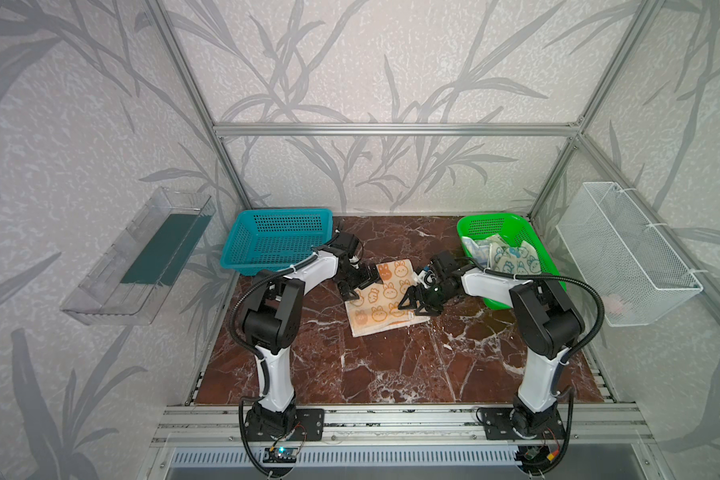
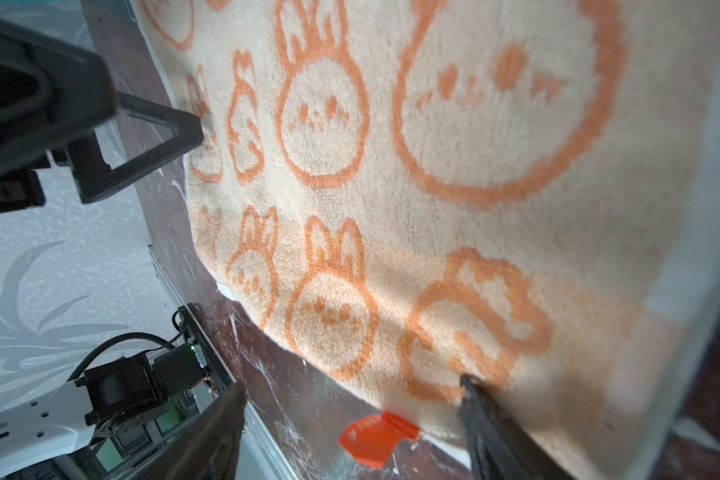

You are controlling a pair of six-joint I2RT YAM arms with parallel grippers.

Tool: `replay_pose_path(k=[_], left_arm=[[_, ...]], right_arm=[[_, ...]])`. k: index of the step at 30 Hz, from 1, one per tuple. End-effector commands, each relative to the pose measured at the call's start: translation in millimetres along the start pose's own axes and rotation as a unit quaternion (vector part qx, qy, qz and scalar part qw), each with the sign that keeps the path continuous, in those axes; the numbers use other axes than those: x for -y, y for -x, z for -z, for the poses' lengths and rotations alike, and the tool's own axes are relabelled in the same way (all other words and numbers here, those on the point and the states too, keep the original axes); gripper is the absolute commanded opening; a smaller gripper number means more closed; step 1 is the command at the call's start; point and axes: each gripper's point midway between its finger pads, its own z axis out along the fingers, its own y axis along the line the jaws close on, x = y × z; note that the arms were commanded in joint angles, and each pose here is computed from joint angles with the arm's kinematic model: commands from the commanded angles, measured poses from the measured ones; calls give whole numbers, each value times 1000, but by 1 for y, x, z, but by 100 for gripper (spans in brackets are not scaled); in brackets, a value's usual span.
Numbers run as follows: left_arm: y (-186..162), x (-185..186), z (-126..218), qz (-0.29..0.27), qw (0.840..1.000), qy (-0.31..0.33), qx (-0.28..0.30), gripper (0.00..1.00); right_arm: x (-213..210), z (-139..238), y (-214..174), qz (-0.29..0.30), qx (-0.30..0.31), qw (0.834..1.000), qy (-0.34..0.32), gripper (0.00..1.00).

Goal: Fold and stack the towels

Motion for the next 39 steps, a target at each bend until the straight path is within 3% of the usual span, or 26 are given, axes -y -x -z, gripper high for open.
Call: replay_pose_path(k=[1, 8, 11, 15, 18, 22, 31, 39], left_arm=[[-5, -4, -4, -8, 1000, 16, 5, 99], [-38, 23, -25, -6, 1000, -14, -9, 99], [-51, 42, -25, -9, 999, -38, -9, 99], [-46, 62, 4, -10, 998, -67, 18, 99], [-35, 71, 30, -19, 996, -70, 45, 99], [-19, 72, 40, -12, 996, -72, 59, 99], [-3, 35, 15, 24, 997, -35, 57, 99], [-17, 3, -9, 33, 999, -6, 33, 99]], right_arm=[[40, -1, -9, -32, -21, 998, -44, 85], [50, 21, 27, -13, -6, 997, -80, 91], [33, 47, 46, -1, 30, 998, -56, 93], [2, 81, 42, 23, 66, 997, -37, 100], [-9, 90, 27, 17, 79, 997, -14, 99], [-22, 81, 10, 5, 88, 996, 29, 99], [-45, 49, 5, 5, 73, 994, 76, 99], [-10, 14, -3, -29, 27, 998, 45, 99]])
